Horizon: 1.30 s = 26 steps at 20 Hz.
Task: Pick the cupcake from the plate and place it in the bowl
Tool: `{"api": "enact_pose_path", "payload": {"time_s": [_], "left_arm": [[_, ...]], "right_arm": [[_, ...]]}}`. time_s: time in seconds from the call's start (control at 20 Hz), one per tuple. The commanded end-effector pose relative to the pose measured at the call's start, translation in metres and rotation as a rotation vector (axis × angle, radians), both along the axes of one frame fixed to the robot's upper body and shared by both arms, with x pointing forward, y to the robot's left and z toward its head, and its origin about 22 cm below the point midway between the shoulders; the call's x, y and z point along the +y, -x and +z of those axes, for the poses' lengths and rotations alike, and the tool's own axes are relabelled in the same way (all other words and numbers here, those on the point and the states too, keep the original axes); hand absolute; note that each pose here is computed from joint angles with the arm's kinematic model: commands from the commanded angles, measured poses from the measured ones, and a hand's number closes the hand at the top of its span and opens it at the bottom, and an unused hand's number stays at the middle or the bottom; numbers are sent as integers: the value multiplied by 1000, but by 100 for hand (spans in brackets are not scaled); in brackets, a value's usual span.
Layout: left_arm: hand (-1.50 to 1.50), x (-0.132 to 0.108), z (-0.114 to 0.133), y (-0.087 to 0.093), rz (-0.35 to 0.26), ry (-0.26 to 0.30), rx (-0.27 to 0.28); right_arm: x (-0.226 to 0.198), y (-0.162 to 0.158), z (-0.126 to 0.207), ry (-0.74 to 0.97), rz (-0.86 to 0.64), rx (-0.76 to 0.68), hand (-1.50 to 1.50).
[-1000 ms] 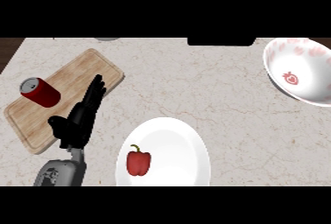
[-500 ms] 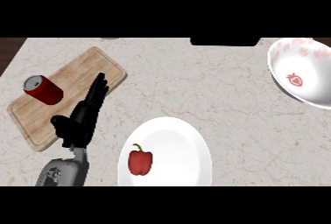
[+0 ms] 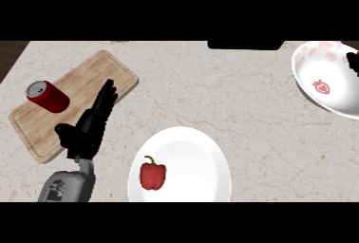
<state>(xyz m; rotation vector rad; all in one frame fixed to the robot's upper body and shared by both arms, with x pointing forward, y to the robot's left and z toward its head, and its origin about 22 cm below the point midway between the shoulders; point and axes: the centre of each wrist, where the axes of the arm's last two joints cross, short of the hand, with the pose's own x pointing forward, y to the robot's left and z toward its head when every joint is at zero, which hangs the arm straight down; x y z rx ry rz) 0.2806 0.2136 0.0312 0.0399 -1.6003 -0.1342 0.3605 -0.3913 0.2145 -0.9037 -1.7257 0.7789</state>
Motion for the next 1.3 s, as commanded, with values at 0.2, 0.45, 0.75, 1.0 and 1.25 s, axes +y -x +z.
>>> {"api": "enact_pose_path", "payload": {"time_s": [0.2, 0.45, 0.75, 1.0, 1.25], "left_arm": [[0, -15, -4, 10, -29, 7, -7], [0, -19, -7, 1, 1, -15, -7], [0, -21, 6, 5, -25, 2, -23], [0, -14, 6, 0, -15, 4, -18], [0, -23, 5, 0, -21, -9, -22]], "right_arm": [[-29, -36, -45, 38, -64, 31, 150], [-62, -20, -79, -88, -24, 218, 150], [-61, -26, -89, -183, 126, 279, -150], [-68, -25, -89, -332, 176, 137, -150], [-80, -23, -71, -474, 147, 22, -150]]}}
